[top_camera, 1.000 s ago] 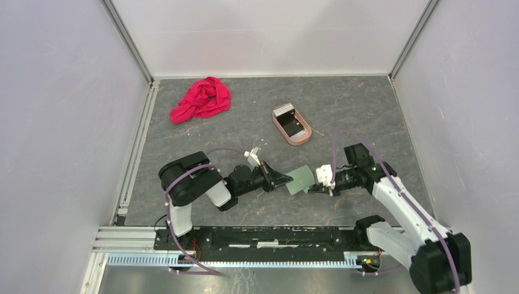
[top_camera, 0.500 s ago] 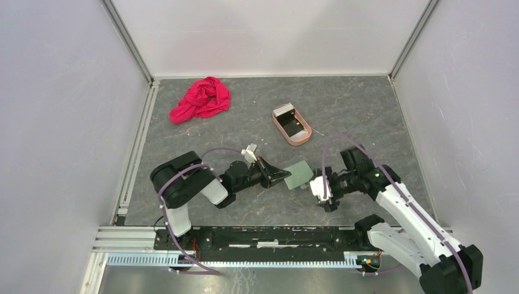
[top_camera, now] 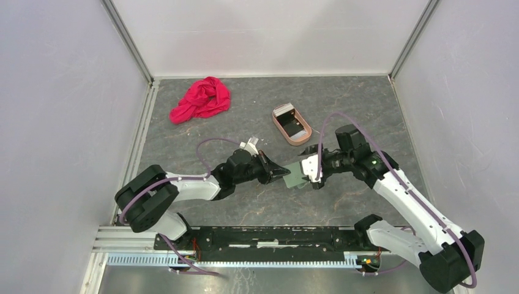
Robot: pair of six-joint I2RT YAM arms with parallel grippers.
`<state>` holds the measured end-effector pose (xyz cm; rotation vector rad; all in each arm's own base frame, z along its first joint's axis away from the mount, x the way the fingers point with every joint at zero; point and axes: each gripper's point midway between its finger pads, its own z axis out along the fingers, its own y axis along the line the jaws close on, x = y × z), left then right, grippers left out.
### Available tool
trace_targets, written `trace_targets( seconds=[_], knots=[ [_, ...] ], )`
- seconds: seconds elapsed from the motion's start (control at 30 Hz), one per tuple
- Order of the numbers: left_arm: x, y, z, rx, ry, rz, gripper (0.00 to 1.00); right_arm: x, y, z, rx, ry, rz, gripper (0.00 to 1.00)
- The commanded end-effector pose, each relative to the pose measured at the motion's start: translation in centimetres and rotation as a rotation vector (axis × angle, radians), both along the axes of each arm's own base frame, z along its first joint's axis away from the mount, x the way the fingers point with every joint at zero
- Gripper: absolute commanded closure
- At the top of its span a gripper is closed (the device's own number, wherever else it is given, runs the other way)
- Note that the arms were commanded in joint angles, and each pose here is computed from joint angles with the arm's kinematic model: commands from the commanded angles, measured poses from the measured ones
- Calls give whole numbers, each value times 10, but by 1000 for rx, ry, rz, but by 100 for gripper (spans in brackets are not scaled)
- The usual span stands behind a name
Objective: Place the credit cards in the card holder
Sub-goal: Pick up the card holder from the center of the board, then open the card holder.
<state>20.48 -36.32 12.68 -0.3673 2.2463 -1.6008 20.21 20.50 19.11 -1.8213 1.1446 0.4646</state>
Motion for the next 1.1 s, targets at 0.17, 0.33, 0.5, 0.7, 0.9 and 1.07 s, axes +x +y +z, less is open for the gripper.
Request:
trace_targets(
  seconds=[0.17,0.33,0.5,0.7,0.9,1.07],
  knots=[
    [4,-7,13,-47,88,15,98,-13,23,-31,-22,50,1,10],
    [6,-9,19,-64,88,18,98,-4,22,-50,-52,36,-72,9],
    [5,-8,21,-78,96,19,98,3,22,-55,-58,15,-117,12],
    [3,-8,24,-94,97,19,98,9,23,-56,-55,2,-145,20],
    [4,-4,23,-99,100,36,98,-2,25,-54,-51,18,-90,28],
    [3,-3,26,-122,109,39,98,-8,25,-61,-59,24,-68,26]
  ],
)
